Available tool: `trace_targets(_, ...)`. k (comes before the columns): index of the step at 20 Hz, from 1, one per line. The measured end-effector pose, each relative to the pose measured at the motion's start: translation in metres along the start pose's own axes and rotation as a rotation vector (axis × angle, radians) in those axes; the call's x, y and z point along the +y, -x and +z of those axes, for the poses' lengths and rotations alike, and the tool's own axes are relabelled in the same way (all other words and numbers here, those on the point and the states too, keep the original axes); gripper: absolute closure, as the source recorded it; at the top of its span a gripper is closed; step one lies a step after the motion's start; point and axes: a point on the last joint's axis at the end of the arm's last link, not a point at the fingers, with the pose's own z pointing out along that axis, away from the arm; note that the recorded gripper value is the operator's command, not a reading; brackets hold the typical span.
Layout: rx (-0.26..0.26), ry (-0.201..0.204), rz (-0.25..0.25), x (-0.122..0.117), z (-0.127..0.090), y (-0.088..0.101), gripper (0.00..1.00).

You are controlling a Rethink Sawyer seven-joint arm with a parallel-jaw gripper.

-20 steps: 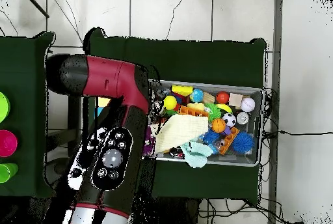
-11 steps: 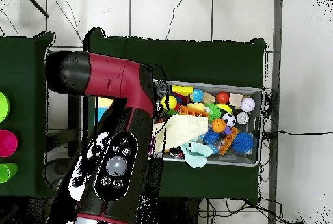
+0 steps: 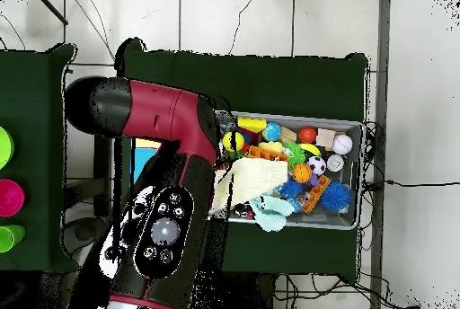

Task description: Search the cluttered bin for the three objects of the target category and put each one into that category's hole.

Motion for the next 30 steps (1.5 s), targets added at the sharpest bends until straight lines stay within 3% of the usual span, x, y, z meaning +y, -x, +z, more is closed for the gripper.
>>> trace_targets(13, -0.067, 0.024, 0.006, -0.003, 0.016, 0.006, 1.00)
trace_targets(30, -0.062, -0.022, -0.017, -0.009, 0.067, -0.020, 1.00)
